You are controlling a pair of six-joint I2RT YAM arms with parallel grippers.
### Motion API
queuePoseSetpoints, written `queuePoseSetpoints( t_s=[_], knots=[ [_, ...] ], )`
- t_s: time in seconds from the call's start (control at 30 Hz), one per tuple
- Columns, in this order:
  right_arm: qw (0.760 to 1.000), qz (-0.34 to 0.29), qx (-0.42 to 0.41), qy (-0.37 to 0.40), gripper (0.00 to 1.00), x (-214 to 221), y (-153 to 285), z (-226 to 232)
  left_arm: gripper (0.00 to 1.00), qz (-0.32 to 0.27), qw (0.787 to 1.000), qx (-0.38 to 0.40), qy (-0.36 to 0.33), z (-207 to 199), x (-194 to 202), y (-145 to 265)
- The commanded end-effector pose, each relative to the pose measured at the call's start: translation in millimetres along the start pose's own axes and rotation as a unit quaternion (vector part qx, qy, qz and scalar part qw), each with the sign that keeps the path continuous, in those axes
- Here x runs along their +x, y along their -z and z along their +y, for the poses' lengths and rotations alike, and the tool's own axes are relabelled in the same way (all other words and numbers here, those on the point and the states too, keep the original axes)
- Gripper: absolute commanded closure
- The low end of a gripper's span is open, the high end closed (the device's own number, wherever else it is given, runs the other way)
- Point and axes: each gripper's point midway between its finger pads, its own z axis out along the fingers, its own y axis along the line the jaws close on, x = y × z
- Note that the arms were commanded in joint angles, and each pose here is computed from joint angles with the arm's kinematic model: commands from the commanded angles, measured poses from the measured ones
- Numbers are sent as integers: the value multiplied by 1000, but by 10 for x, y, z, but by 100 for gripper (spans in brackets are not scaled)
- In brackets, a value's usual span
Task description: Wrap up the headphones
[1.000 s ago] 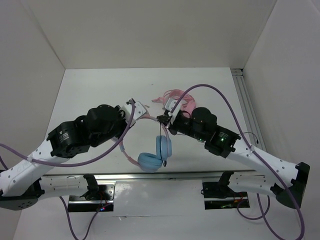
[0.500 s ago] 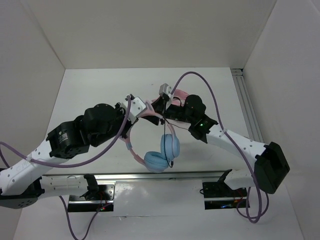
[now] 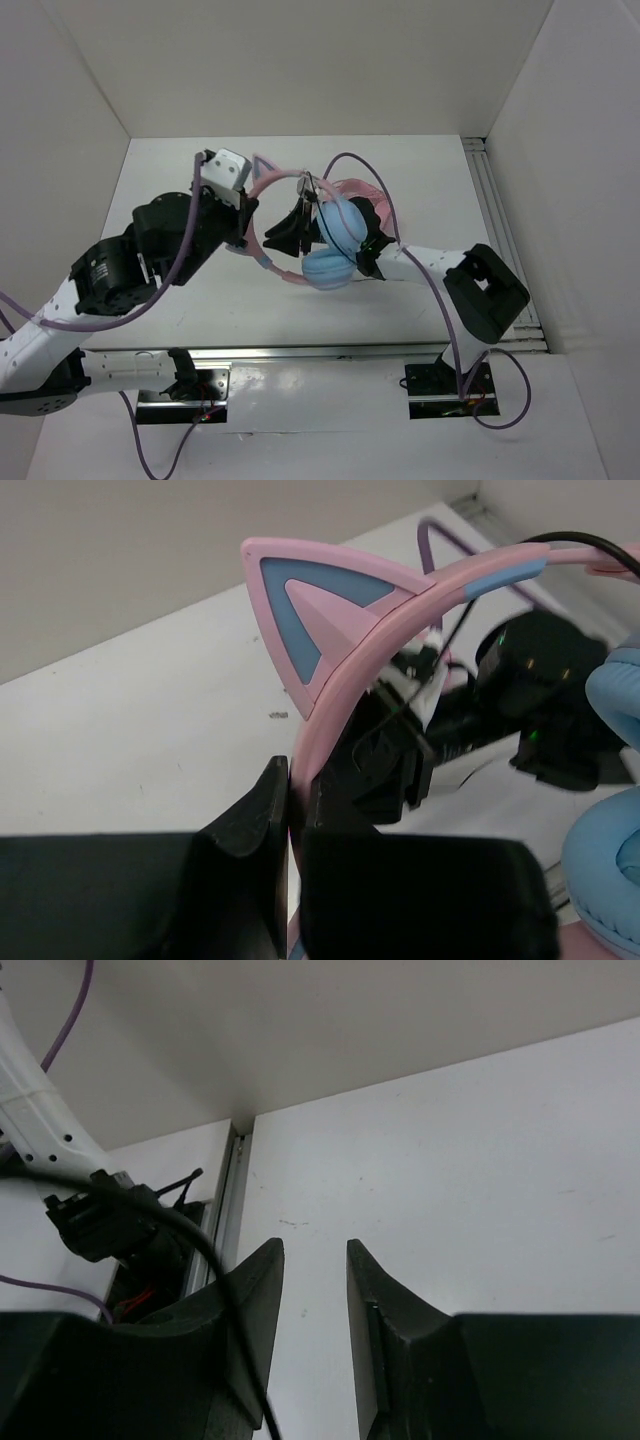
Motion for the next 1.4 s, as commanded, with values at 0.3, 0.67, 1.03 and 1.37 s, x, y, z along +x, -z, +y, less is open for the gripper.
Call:
queuePoseSetpoints(
  t_s=[0.3,0.67,1.03,1.37],
  knots=[
    [997,-16,-43,-58,91,496,-124,115,100,-161,956,-169,175,728,-1134,112],
    [996,76,-2,-42,100,1054,-146,613,100,-96,932,-281,206,1574,-742,-584],
    [991,129,0,36,100,741,-225,978,100,21,897,-410,165,1976,556,-961],
    [979,159,4,127,100,179,-202,989,100,116,894,-419,113,1763,954,-1095]
  ],
)
